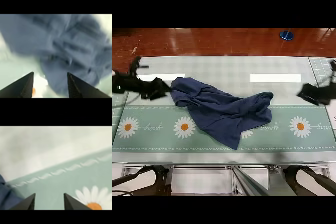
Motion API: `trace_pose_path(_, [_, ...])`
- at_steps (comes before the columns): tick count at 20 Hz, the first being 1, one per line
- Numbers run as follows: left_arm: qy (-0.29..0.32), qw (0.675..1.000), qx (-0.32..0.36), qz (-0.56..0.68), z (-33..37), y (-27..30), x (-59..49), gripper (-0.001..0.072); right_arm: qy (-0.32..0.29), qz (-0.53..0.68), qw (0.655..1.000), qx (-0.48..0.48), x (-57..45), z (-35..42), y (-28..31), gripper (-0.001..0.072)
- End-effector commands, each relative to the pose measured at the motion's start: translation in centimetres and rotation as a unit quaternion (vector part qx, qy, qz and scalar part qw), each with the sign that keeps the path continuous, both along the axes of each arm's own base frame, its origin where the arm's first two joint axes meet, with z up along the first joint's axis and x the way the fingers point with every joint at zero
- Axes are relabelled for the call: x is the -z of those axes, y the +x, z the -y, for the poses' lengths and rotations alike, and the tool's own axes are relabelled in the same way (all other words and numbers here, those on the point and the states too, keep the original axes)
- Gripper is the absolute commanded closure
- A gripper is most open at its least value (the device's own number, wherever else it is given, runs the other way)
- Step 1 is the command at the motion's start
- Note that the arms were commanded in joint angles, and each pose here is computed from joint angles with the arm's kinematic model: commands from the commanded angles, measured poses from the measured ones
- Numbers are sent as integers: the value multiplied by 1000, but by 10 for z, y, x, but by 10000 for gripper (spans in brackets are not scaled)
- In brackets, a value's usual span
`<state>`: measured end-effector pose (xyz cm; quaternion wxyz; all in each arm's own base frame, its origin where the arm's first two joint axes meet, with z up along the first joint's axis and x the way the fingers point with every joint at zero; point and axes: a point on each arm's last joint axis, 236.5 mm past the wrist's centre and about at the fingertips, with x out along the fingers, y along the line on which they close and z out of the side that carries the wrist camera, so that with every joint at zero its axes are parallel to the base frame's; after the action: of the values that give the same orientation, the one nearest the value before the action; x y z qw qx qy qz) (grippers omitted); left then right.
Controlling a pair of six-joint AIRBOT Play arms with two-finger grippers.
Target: Fold the shirts.
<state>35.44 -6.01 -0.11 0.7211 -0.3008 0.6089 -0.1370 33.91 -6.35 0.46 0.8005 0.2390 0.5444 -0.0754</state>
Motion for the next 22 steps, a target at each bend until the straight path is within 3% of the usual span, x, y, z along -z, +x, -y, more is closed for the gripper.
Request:
trace_pose_path(1, [-59,995,-3,-79,31,-73,38,199,43,-3,997,66,32,17,-48,300])
trace_pose_path(6, [-122,984,-8,-130,88,-118,70,199,120,1,991,55,64,-28,-64,305])
trace_pose_path(12, [-69,990,0,-122,125,-114,99,200,132,15,990,48,60,-34,-59,305])
trace_pose_path(18, [-88,987,8,-131,151,-93,101,225,167,23,984,49,62,-44,-50,305])
trace_pose_path(20, [-90,989,19,-115,154,-79,97,682,196,25,979,50,65,-51,-43,305])
trace_pose_path(22, [-98,991,38,-87,156,-64,81,689,227,28,972,48,68,-60,-37,305])
